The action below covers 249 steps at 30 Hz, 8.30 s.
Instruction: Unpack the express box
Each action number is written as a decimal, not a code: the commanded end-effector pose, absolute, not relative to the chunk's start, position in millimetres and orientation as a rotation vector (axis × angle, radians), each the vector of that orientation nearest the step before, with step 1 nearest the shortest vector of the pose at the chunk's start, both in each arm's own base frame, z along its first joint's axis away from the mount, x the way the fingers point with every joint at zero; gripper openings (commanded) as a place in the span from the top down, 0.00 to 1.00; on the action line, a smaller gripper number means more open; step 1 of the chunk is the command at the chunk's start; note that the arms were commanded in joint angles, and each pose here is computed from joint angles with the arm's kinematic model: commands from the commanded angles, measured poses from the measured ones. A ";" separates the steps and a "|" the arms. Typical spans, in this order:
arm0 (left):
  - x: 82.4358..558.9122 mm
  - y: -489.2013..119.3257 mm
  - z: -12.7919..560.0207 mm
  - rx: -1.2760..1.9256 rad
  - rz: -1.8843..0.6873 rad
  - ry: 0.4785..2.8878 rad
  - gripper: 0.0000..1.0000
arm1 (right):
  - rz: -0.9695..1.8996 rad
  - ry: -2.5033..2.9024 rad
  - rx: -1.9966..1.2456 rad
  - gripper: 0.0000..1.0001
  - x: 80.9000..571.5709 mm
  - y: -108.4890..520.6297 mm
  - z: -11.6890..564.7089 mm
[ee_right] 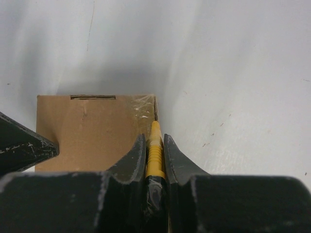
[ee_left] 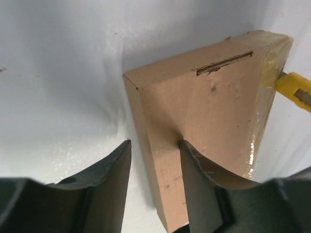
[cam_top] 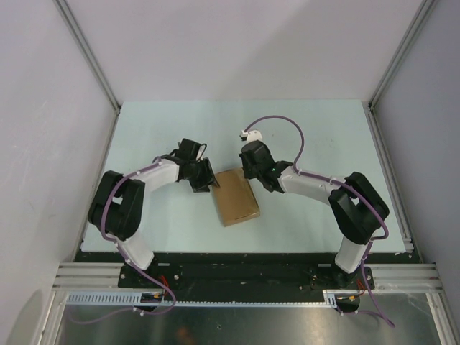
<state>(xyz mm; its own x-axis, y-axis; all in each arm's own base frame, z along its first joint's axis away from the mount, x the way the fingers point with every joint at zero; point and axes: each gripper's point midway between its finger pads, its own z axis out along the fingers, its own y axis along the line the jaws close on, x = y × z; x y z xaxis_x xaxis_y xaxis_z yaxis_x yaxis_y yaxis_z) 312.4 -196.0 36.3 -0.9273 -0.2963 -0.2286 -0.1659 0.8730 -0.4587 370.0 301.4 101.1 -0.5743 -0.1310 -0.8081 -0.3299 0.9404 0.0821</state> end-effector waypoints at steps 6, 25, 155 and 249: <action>332.6 -203.7 27.4 -0.612 -0.728 2.678 0.69 | 0.292 2.141 -0.320 1.00 379.4 310.4 113.6; 308.9 -200.5 -5.4 -0.985 -0.714 2.733 0.85 | 0.177 2.160 -0.285 1.00 360.2 295.6 124.5; 399.2 -216.0 -0.1 0.205 -0.526 2.691 0.78 | 0.247 2.124 -0.649 1.00 309.6 266.8 106.9; 447.6 -257.6 94.1 -0.003 -1.115 2.513 0.29 | 0.700 2.127 -0.578 1.00 276.3 347.0 133.6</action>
<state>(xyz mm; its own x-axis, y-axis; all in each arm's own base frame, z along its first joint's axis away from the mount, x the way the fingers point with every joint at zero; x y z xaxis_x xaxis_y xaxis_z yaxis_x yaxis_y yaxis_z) 424.9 -248.9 83.8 -0.9443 -0.1943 -0.2656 0.0542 0.7041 -0.7080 254.8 309.4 97.1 -0.6631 -0.2440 -0.7077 -0.5574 0.7920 0.2492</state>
